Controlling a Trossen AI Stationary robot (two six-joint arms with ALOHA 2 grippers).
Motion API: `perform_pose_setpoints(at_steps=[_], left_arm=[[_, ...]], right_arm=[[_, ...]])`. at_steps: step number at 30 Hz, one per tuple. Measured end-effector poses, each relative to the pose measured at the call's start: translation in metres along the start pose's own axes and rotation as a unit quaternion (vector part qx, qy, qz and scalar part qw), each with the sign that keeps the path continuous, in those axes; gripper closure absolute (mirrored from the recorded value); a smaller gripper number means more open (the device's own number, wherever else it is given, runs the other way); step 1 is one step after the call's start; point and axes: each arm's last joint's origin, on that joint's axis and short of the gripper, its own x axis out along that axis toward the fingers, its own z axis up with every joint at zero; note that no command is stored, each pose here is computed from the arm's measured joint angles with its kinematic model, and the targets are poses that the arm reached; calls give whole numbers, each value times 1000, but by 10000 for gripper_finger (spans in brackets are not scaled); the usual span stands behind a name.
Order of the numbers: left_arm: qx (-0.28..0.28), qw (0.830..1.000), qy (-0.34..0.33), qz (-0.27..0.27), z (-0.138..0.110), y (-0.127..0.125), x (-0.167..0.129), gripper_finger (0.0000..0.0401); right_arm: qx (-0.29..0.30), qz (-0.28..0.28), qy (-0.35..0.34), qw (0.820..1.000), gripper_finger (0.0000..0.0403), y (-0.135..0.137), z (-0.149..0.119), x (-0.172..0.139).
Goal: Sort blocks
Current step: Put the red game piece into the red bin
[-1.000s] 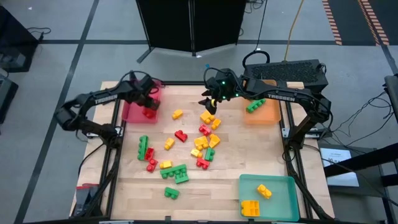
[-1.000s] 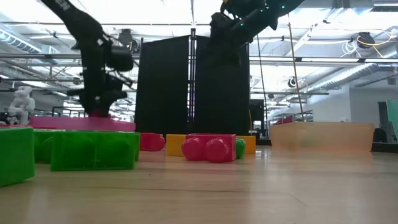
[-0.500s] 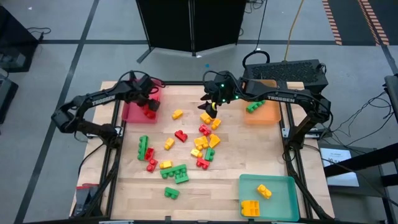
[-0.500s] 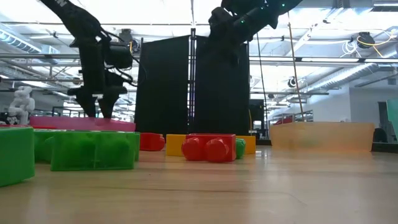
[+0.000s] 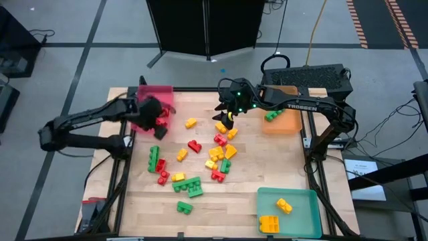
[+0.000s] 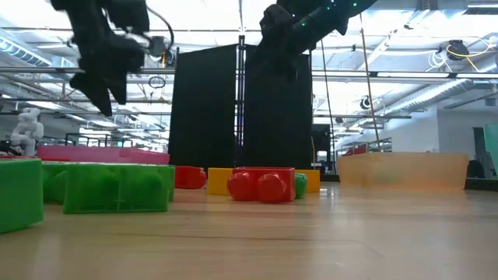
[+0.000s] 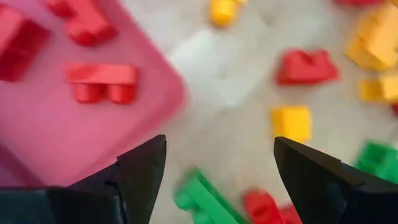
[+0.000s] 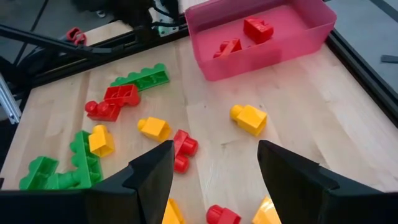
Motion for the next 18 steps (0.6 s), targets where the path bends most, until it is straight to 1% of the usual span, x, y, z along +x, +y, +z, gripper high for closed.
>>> perform_pose_setpoints(at_steps=[2, 3, 9, 12, 15, 18], left_arm=[[22, 1000, -5, -6, -11, -13, -4, 98], [24, 1000, -7, -6, -16, -19, -5, 98], [15, 1000, 4, 16, -37, -49, 4, 101], [-5, 999, 23, 48, -46, -61, 15, 105], [-25, 993, 58, 96, -55, -70, 30, 106], [-28, 988, 81, 127, -65, -80, 43, 106]], right_arm=[[0, 0, 0, 1000, 177, 0, 0, 0], [0, 0, 0, 1000, 177, 0, 0, 0], [0, 0, 0, 1000, 177, 0, 0, 0], [0, -1, 1, 1000, 177, 0, 0, 0], [3, -1, 3, 1000, 176, 0, -1, 0], [4, -1, 4, 1000, 176, 0, -1, 0]])
